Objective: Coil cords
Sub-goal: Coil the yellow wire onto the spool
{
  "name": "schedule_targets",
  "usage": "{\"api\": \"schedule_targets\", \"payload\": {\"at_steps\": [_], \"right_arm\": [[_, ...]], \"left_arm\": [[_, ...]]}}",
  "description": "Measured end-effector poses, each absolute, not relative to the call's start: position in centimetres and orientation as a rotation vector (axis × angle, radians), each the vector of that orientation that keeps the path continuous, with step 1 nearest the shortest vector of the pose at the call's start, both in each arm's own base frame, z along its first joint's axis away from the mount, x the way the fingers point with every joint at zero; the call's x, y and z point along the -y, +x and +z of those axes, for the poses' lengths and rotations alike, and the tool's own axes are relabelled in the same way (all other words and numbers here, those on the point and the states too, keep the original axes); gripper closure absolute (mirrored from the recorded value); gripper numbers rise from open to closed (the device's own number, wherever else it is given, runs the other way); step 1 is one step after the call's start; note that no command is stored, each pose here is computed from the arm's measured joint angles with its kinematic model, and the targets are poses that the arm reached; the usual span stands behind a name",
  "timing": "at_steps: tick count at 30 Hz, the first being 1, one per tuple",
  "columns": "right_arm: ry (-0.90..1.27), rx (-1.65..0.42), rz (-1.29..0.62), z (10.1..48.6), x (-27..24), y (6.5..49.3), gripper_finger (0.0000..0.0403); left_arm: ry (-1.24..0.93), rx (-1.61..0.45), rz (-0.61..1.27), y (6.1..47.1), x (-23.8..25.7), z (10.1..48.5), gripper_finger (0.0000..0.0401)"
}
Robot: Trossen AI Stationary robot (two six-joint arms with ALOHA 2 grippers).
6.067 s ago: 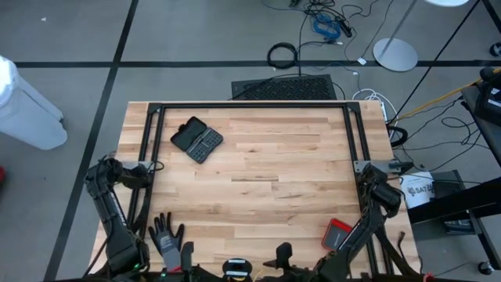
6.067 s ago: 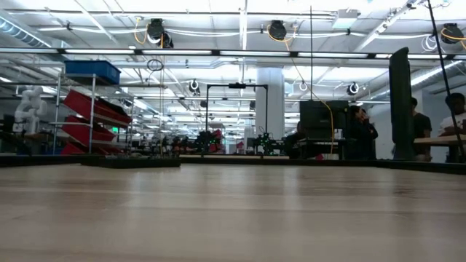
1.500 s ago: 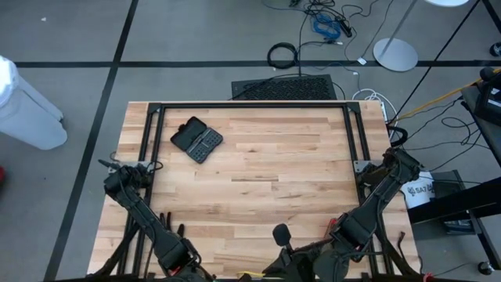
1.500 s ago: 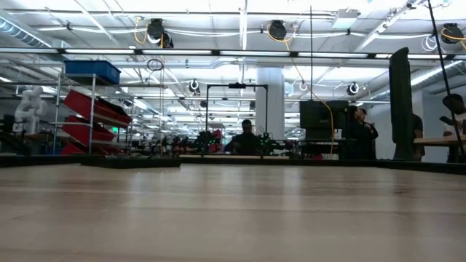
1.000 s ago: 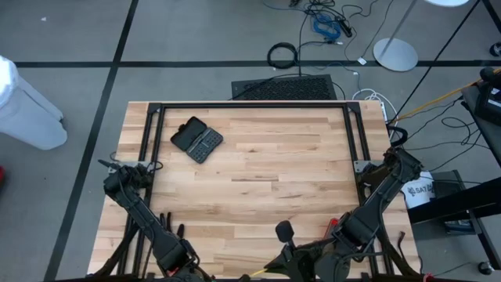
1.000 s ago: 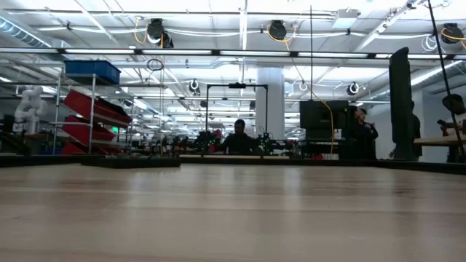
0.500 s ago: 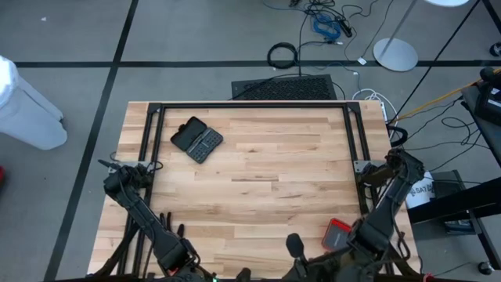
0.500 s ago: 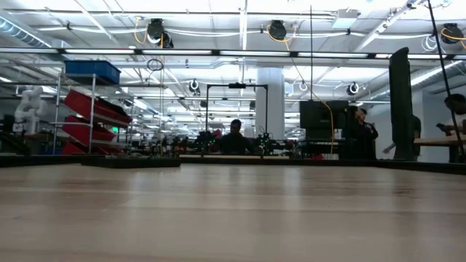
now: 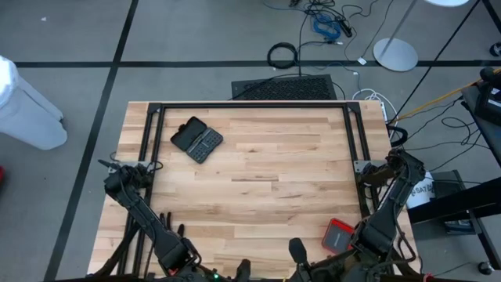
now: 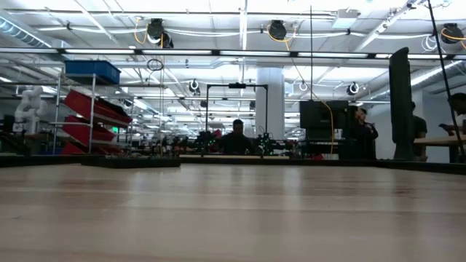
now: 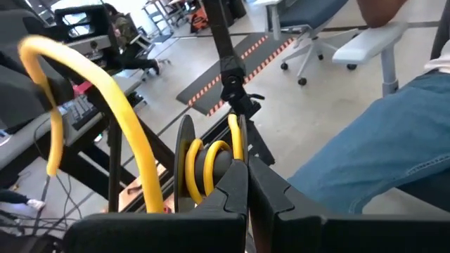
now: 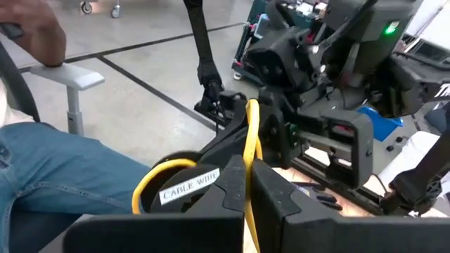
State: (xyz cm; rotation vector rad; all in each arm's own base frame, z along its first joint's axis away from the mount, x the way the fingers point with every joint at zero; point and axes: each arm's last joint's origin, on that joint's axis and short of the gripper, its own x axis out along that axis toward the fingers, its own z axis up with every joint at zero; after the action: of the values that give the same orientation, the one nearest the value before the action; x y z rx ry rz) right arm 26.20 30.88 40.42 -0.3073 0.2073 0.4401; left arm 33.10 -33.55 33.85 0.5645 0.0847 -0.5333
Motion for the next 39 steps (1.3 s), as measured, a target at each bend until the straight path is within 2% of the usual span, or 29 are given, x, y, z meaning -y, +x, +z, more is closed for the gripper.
{"api": "schedule_targets", "payload": {"at_steps": [24, 39], "right_arm": [[-0.339, -0.094, 0.533, 41.9, -33.2, 23.3, 0.0403], [-0.302, -0.195, 0.493, 41.1, -32.1, 24.4, 0.0403]], "left_arm": [[0.547, -0.142, -0.418, 33.3, 33.0, 33.6, 0.0401], [0.489, -0.058, -0.383, 33.5, 33.2, 34.5, 0.0401]]}}
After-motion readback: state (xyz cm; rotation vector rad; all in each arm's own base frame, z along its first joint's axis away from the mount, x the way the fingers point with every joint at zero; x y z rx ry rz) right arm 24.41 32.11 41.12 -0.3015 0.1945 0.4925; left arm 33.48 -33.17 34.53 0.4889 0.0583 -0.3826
